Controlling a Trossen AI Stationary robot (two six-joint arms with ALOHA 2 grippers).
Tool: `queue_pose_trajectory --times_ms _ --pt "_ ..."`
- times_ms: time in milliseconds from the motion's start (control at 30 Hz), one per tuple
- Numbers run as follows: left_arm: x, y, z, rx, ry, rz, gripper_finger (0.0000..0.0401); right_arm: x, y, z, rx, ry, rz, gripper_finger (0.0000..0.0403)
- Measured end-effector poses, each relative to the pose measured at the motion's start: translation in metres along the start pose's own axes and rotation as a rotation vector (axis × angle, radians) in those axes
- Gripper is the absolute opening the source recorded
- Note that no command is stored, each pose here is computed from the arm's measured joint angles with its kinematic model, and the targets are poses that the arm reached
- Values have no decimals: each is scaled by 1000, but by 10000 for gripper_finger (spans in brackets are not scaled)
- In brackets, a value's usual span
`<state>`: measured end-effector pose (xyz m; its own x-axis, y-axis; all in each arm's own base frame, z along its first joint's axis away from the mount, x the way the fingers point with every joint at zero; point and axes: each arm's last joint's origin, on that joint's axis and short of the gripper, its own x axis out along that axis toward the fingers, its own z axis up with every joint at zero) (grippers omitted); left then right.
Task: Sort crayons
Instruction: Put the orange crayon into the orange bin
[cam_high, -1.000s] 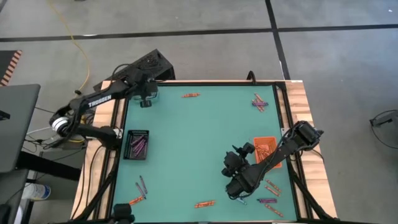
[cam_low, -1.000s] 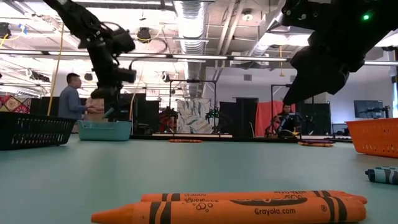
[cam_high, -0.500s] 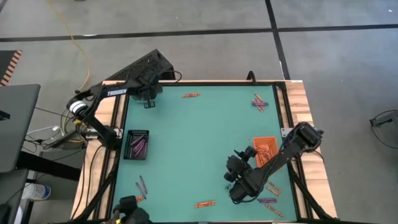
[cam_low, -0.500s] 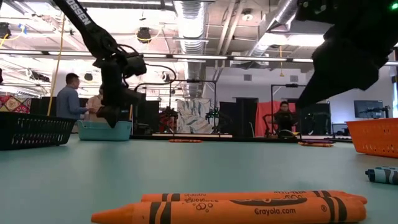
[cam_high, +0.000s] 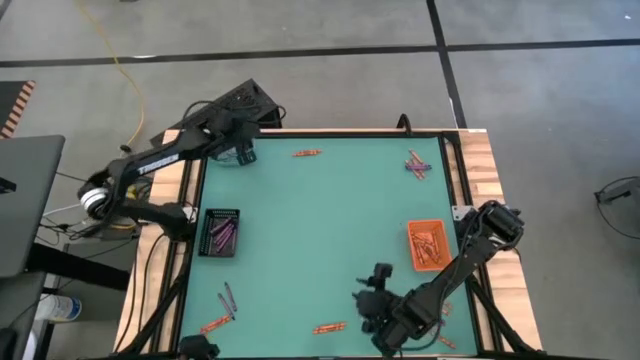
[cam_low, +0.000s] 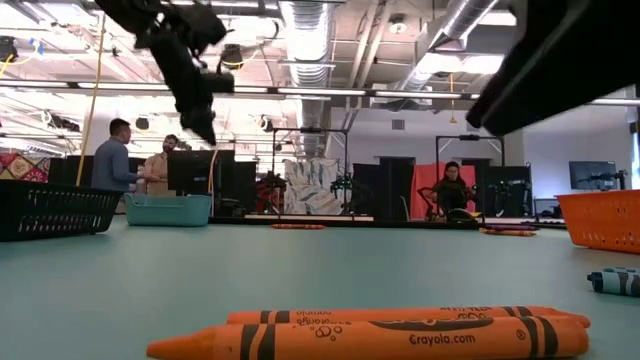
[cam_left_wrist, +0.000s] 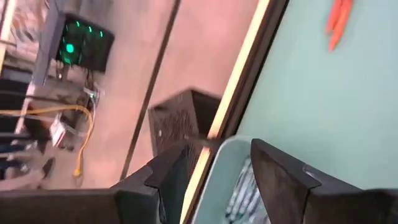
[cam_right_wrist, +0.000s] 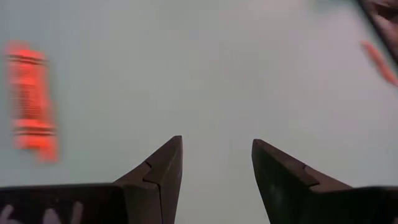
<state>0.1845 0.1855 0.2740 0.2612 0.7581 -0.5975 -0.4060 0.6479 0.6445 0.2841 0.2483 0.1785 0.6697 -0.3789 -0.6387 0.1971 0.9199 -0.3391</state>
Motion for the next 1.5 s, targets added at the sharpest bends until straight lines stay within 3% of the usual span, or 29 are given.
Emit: queue_pose_trajectory --times_ms 233,467,733,967,1267,1500 --pt "-37 -17 12 -92 -149 -105 165 -4 21 20 -2 -119 251 193" --pt "-60 -60 24 -57 -196 -312 165 18 37 19 -1 -125 345 193" --pt "-98 -113 34 45 -317 -478 165 44 52 17 -66 -57 313 193" --pt "-122 -143 32 58 -389 -529 165 57 50 18 -78 12 355 193" --pt "-128 -174 16 73 -433 -582 165 69 48 13 -91 71 369 193" --pt "-124 -183 6 85 -408 -590 165 71 45 14 -93 82 357 193"
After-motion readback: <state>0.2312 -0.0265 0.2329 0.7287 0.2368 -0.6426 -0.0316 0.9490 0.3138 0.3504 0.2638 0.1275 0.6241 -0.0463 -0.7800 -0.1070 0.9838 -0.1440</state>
